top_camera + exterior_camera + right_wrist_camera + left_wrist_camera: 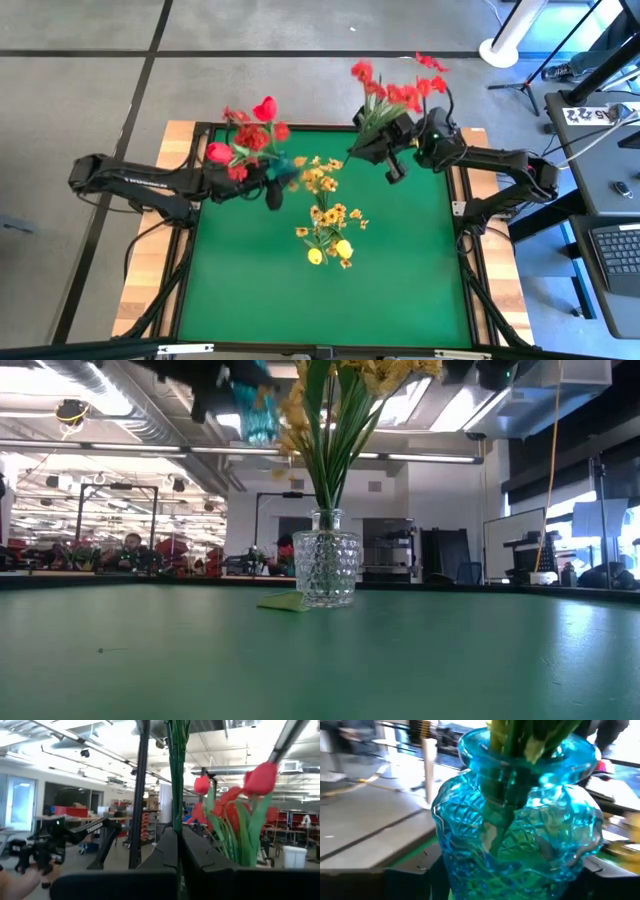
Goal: Sort flowers into vase by color
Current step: Put the red flowers into the blue vase
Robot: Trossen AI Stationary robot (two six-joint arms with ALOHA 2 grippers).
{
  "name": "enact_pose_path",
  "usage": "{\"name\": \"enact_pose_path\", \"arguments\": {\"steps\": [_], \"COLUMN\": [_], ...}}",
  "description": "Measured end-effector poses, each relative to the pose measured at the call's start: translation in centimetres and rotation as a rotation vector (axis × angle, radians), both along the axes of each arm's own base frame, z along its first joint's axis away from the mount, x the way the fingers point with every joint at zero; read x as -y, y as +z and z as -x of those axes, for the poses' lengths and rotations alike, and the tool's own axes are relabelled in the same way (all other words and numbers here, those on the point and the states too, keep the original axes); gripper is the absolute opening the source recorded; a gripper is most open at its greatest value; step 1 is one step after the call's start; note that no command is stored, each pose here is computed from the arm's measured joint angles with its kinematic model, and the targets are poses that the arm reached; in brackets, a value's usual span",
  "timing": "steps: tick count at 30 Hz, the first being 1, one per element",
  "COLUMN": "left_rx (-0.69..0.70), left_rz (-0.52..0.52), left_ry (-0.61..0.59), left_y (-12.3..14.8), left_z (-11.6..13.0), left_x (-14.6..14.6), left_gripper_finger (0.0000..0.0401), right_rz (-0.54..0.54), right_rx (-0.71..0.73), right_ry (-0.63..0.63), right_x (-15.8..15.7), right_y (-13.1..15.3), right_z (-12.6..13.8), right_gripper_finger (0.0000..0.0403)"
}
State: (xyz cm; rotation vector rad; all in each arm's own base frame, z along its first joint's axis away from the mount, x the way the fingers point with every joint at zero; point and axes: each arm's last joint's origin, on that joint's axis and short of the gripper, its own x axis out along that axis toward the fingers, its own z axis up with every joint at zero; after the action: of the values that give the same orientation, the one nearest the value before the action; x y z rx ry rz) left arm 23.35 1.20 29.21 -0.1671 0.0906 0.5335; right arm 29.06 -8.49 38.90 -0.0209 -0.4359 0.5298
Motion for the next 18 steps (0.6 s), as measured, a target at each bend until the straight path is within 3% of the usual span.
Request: {"name": "enact_pose_path", "arguments": {"steps": [8,18], "left_rx": [0.047,-0.049], "left_rz": [0.056,0.138], "left_ry": [-0.152,-0.21], "left_y": [3.0,1.5], "left_z": [-0.2,-0.8], "left_x": [4.5,6.7], "left_gripper_finger": [0.0242,0.0242], "right_rz": [0.051,0.051], "right_rx": [0.015,-0.02], "right_ry": [0.041,0.079], "right_x": [-4.5,-7.3], "right_y": [1.1,0.6], "right_z": [-1.6,-2.2], "right_gripper_finger": [0.0,0.0]}}
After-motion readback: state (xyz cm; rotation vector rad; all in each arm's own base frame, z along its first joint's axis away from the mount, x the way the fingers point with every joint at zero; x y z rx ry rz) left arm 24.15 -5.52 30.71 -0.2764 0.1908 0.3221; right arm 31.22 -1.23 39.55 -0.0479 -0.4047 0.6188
